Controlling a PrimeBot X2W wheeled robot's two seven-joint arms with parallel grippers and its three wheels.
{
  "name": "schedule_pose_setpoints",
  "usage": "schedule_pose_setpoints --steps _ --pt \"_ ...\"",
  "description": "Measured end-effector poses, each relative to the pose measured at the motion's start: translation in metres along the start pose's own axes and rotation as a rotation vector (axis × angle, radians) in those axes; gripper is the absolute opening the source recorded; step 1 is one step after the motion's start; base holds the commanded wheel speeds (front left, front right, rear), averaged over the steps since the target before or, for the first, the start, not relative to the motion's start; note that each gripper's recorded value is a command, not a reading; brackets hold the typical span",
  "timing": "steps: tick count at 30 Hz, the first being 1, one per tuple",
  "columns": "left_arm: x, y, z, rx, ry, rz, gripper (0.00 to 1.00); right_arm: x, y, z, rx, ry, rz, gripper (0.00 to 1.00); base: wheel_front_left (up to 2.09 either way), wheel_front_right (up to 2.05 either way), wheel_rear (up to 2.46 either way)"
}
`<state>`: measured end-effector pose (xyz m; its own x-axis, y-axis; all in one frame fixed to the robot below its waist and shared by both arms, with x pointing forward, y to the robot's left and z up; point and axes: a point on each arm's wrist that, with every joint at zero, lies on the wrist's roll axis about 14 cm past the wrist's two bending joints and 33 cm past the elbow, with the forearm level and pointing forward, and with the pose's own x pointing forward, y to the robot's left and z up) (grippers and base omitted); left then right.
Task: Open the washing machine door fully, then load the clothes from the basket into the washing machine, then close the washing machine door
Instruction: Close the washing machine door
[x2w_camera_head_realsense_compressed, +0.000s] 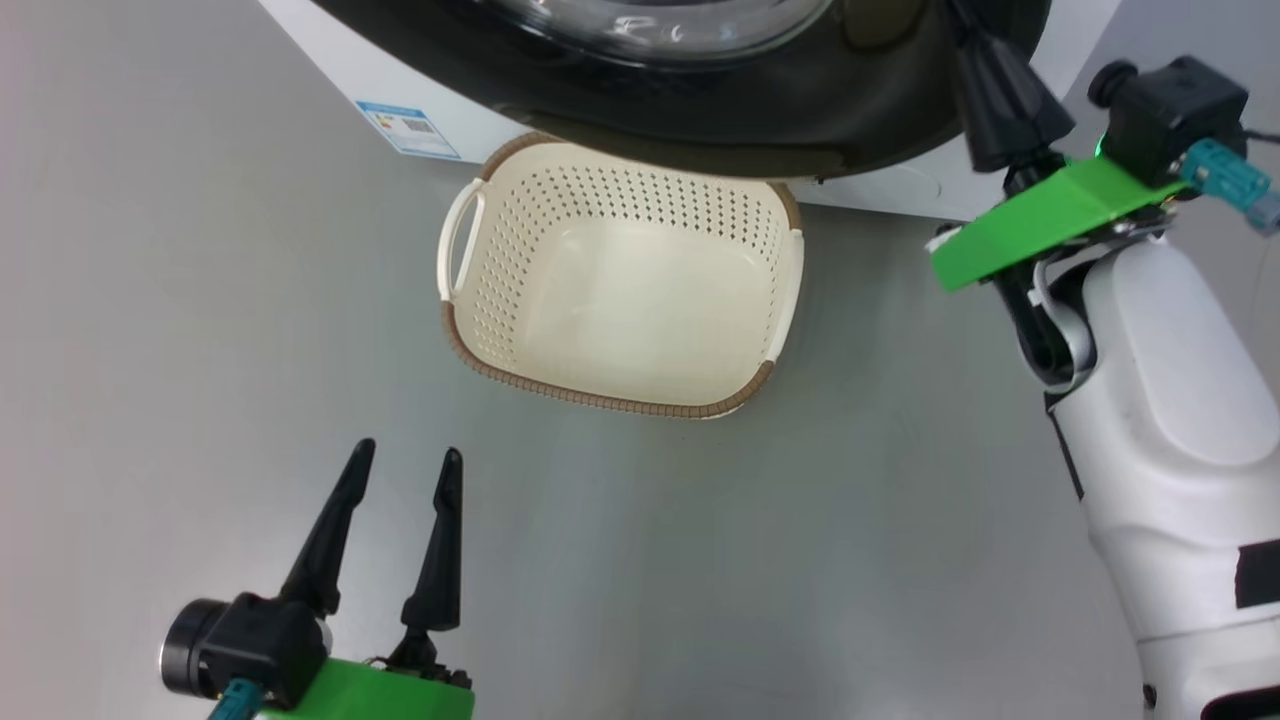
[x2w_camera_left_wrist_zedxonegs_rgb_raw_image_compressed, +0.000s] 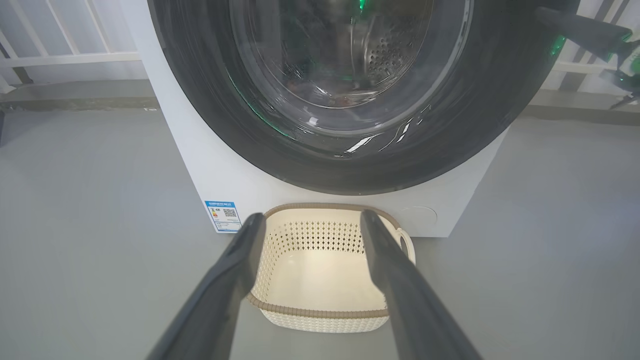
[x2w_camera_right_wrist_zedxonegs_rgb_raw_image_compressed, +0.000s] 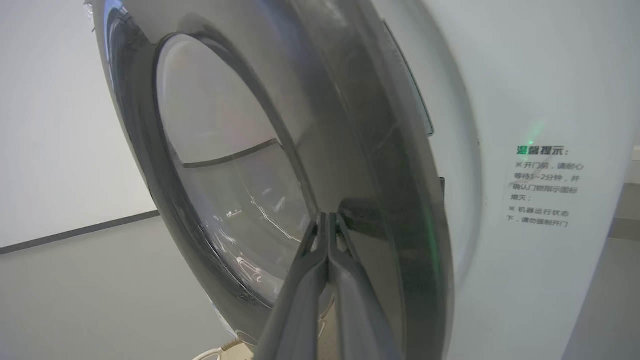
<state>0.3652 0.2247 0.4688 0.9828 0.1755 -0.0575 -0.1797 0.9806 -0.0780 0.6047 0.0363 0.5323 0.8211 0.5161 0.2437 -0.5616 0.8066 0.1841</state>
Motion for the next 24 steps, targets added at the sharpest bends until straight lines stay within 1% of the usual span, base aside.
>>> schedule_pose_setpoints --steps 12,24 --pt "0.01 -0.002 -0.002 0.006 0.003 0.0 1.0 0.024 -0.029 -0.001 -0.013 -0.012 -0.048 0.0 0.0 0.0 0.0" --pt "0.015 -0.002 -0.001 0.005 -0.004 0.004 1.0 0.032 -0.039 -0.01 -0.02 0.009 -0.071 0.0 0.0 0.0 0.0"
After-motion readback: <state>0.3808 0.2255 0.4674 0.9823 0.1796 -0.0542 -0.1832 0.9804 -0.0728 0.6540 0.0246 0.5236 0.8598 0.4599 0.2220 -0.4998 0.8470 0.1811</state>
